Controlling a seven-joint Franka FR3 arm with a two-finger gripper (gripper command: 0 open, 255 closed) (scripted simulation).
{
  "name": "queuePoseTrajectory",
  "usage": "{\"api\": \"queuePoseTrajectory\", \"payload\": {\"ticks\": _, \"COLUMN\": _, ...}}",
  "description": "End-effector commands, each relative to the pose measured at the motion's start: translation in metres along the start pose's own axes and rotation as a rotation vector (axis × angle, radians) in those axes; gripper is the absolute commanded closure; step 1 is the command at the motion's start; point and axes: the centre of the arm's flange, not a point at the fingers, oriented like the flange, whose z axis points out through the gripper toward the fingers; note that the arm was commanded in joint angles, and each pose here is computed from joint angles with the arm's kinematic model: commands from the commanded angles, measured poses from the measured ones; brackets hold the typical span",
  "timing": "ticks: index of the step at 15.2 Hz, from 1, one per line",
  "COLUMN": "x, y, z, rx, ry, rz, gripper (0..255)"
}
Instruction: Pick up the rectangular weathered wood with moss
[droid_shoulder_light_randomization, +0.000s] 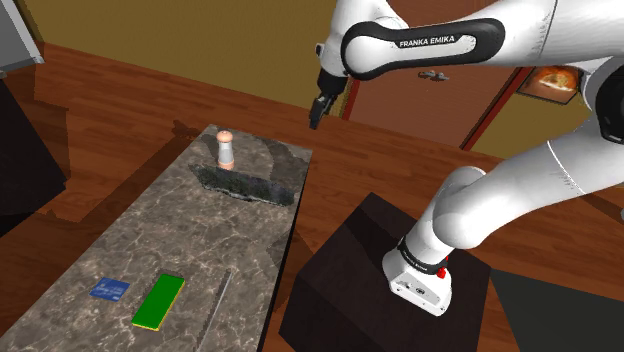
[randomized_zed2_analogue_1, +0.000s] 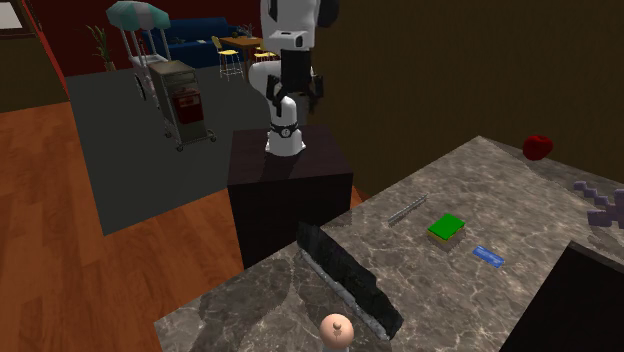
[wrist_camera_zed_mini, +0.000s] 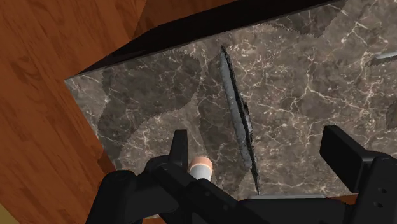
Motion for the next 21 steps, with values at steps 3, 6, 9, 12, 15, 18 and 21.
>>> {"api": "queuePoseTrajectory", "payload": {"ticks": 3, "x": 0.028, "y": -0.009, "z": 0.048, "rx": -0.008, "ry": -0.010, "rz": -0.037, "gripper": 0}}
{"api": "queuePoseTrajectory", "payload": {"ticks": 6, "x": 0.048, "y": -0.015, "z": 0.083, "rx": -0.014, "ry": -0.019, "rz": -0.063, "gripper": 0}}
{"api": "queuePoseTrajectory", "payload": {"ticks": 9, "x": 0.068, "y": -0.022, "z": 0.117, "rx": -0.020, "ry": -0.027, "rz": -0.090, "gripper": 0}}
{"api": "queuePoseTrajectory", "payload": {"ticks": 12, "x": 0.087, "y": -0.029, "z": 0.152, "rx": -0.027, "ry": -0.036, "rz": -0.117, "gripper": 0}}
{"api": "queuePoseTrajectory", "payload": {"ticks": 15, "x": 0.105, "y": -0.037, "z": 0.187, "rx": -0.033, "ry": -0.045, "rz": -0.144, "gripper": 0}}
{"api": "queuePoseTrajectory", "payload": {"ticks": 18, "x": 0.124, "y": -0.044, "z": 0.223, "rx": -0.039, "ry": -0.053, "rz": -0.171, "gripper": 0}}
{"api": "queuePoseTrajectory", "payload": {"ticks": 21, "x": 0.141, "y": -0.052, "z": 0.258, "rx": -0.045, "ry": -0.062, "rz": -0.197, "gripper": 0}}
